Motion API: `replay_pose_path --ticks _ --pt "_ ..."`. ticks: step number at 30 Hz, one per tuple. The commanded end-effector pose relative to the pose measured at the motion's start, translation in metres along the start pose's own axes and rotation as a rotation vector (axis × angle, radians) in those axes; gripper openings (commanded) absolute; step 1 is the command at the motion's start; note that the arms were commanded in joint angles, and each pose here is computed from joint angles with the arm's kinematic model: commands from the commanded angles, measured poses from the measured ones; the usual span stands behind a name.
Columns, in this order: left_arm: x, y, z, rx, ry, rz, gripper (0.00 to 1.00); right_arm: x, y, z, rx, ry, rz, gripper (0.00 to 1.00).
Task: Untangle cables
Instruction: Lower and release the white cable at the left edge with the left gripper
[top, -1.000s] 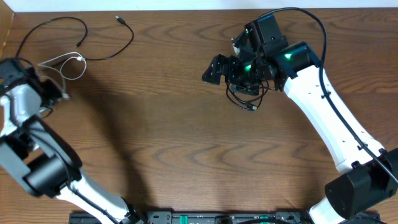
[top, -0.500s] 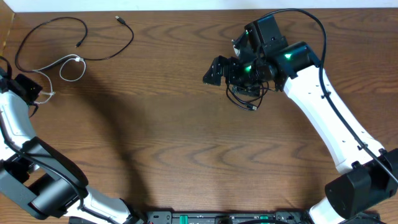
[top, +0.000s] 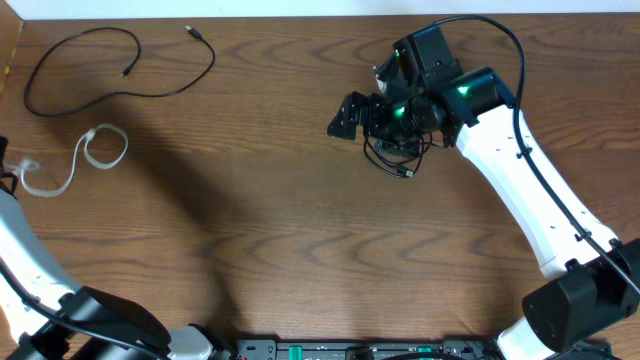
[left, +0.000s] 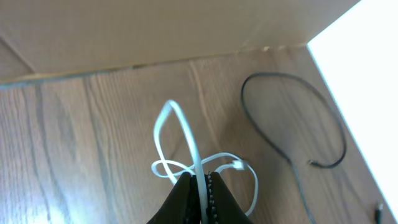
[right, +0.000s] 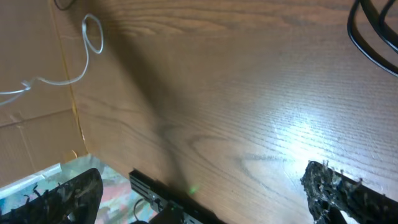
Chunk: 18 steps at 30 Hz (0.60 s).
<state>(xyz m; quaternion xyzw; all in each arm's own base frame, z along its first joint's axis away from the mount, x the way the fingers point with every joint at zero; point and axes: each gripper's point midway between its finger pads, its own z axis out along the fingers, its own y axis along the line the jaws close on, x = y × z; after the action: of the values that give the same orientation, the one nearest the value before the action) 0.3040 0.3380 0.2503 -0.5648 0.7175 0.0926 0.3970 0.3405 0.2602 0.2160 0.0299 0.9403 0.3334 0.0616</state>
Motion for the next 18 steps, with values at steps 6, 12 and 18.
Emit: replay_pose_path --ticks 6,12,18 --pt "0.016 0.003 0.024 -0.014 0.069 0.014 0.07 0.003 0.002 -0.003 0.001 0.003 -0.015 0.99" --pt "0.059 -0.021 0.056 0.132 0.238 0.146 0.08 0.003 0.002 -0.003 0.001 0.004 -0.014 0.99" --pt "0.088 -0.074 0.058 0.455 0.369 0.149 0.08 0.003 0.002 -0.003 0.001 0.004 -0.014 0.99"
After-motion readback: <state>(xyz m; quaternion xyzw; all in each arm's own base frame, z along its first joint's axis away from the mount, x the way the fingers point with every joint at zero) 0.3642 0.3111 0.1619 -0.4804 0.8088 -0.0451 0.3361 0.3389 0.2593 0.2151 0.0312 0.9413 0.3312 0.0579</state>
